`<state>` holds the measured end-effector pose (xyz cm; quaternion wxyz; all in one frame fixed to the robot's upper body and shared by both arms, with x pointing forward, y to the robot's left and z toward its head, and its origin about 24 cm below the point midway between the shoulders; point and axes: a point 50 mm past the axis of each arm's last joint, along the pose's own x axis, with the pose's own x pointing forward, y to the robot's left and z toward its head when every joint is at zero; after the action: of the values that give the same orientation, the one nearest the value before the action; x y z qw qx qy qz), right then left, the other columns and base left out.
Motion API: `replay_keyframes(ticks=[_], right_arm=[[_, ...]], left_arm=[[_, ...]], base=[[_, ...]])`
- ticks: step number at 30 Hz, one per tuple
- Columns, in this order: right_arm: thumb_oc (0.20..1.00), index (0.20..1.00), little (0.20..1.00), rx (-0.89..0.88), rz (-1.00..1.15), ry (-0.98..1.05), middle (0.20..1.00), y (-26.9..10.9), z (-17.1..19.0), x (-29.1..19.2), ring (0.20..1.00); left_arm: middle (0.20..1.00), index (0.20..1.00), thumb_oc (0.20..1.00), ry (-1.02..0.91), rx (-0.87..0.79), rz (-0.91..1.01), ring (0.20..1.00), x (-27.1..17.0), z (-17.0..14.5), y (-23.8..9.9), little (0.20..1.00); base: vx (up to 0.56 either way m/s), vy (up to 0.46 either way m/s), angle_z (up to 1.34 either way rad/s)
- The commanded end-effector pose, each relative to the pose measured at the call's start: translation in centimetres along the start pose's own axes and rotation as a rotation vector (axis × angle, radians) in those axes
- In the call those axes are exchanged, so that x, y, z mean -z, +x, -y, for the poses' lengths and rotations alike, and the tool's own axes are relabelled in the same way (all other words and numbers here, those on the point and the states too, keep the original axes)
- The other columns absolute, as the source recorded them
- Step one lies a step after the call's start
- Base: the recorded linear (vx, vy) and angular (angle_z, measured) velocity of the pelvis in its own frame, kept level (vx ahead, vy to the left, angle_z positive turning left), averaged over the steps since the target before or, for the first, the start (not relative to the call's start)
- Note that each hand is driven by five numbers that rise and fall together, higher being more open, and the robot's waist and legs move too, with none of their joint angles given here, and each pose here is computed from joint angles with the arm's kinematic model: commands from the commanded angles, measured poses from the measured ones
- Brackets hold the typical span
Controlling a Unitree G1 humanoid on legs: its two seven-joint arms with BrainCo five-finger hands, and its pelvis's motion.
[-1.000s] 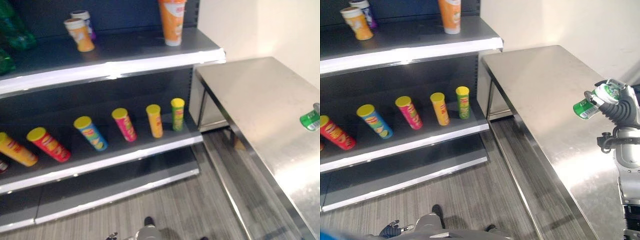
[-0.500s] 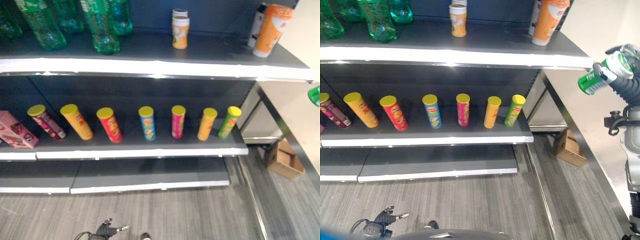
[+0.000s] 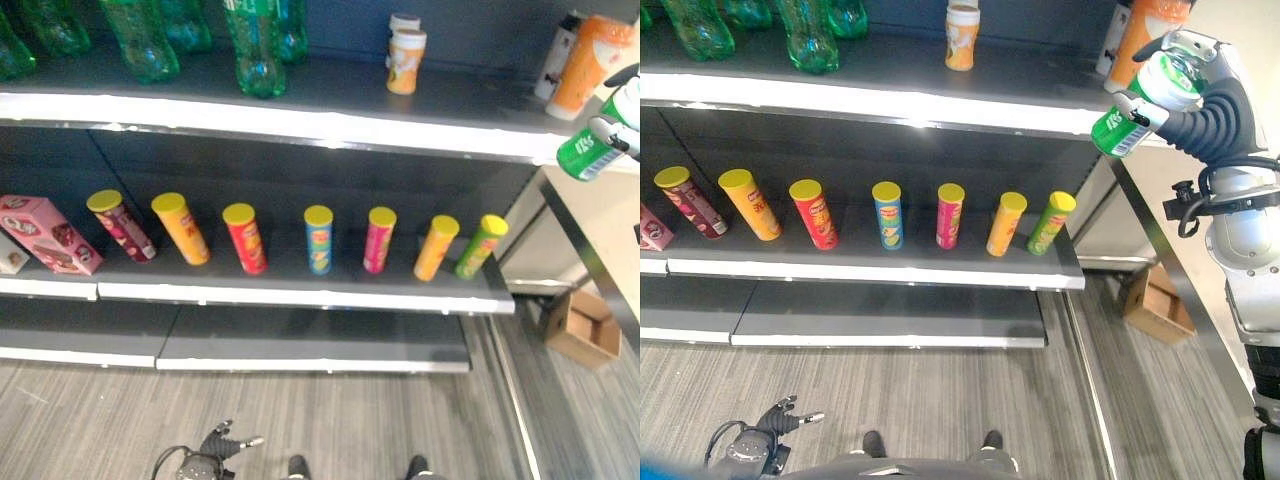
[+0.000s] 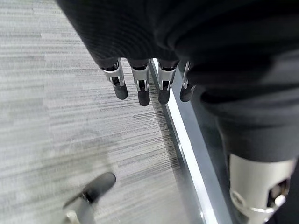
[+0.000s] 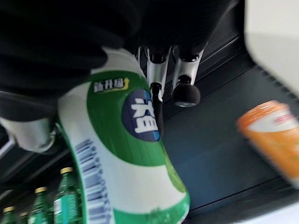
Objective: Put the goods on the table back onto the shelves and tidy them up.
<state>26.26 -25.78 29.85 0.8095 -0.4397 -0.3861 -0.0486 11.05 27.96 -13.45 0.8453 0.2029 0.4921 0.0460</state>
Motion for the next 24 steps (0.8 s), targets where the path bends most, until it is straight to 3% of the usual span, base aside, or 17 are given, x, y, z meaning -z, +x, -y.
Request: replay_keyframes(ticks=[1, 13, 24], right_arm=[[0.200, 0.200, 0.200, -0.004, 0.025, -0.049, 0.200, 2.7, 1.7, -0.3, 0.200], [0.200, 0.200, 0.200, -0.095, -0.058, -0.150, 0.200, 8.4, 0.7, 0.9, 0.200], [0.200, 0.200, 0.200, -0.105, -0.134, -0.106, 0.200, 9.2, -1.2, 2.4, 0.200]], left_arm=[[1.000, 1.000, 1.000, 0.011, -0.013, -0.013, 1.000, 0.4, -1.0, -0.1, 1.000], [1.000, 1.000, 1.000, -0.011, -0.009, -0.124, 1.000, 3.5, -0.5, -0.8, 1.000], [1.000, 1.000, 1.000, -0.035, -0.010, -0.150, 1.000, 4.2, 0.3, -1.0, 1.000]], base=[[0.07, -0.096, 0.19], [0.06, -0.061, 0.19], [0.04, -0.014, 0.13]])
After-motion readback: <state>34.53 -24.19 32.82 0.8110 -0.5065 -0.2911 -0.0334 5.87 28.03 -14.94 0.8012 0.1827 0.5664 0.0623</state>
